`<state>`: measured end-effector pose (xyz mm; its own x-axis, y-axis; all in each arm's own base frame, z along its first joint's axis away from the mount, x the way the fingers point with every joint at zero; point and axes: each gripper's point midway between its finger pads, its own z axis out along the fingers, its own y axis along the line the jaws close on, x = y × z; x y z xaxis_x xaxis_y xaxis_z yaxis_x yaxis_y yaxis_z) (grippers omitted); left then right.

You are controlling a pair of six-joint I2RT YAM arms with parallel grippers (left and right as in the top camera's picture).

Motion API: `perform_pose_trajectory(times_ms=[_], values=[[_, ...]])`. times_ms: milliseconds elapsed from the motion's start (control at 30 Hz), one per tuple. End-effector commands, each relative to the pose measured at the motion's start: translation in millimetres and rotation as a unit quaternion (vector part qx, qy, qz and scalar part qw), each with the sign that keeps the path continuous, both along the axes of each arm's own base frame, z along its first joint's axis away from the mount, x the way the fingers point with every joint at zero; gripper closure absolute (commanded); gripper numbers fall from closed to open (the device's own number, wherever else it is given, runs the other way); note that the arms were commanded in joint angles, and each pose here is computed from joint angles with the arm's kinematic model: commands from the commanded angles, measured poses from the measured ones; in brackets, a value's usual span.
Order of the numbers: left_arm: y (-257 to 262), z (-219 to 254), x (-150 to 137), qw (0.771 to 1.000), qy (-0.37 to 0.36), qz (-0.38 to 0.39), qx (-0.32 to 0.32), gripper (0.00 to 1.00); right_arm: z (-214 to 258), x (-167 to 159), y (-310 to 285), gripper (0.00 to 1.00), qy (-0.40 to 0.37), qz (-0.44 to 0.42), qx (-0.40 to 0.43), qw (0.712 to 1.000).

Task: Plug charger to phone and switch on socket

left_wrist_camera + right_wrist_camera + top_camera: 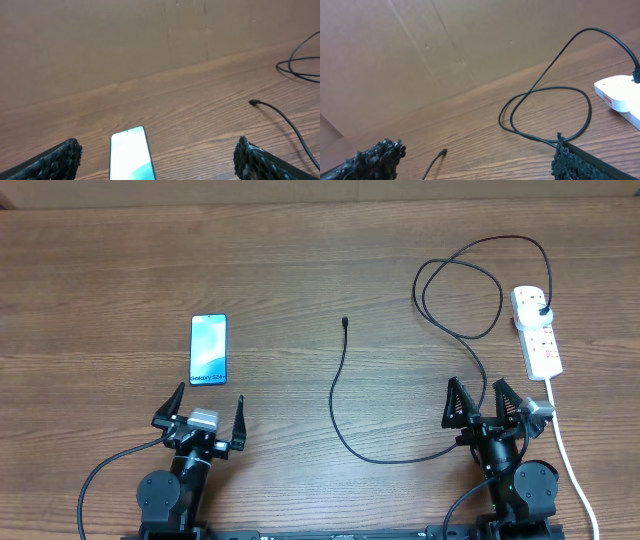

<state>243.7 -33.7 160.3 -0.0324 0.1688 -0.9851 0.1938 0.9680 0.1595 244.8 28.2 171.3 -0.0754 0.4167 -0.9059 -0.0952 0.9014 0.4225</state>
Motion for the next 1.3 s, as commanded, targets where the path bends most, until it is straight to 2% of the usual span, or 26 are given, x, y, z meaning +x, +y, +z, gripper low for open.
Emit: perform_pose_trajectory(times_ms=[0,333,700,933,1267], values=[[-0.9,-0.5,-0.5,1.000,0.000,-0.005,-0.010,0.00,-1.4,-0.1,1.4,0.00,-0.003,0.003,-0.001,1.000],[-7.2,4.4,-5.6,0.999,0.020,-0.022,-0.021,0.00,-1.4,-0.1,1.4,0.00,-0.003,0.003,-0.001,1.000],[-9.9,49.0,3.4,0.998,0.051,-0.029,-0.025,0.00,-1.4,-0.1,1.4,0.00,-0.003,0.003,-0.001,1.000],[-21.7,67.7,26.5,0.990,0.124,-0.061,-0.032,0.00,-1.5,-0.1,1.4,0.00,-0.003,0.003,-0.001,1.000],[-23.6,78.9,67.2,0.954,0.292,-0.059,-0.041,0.00,-1.4,-0.1,1.4,0.00,-0.003,0.003,-0.001,1.000]])
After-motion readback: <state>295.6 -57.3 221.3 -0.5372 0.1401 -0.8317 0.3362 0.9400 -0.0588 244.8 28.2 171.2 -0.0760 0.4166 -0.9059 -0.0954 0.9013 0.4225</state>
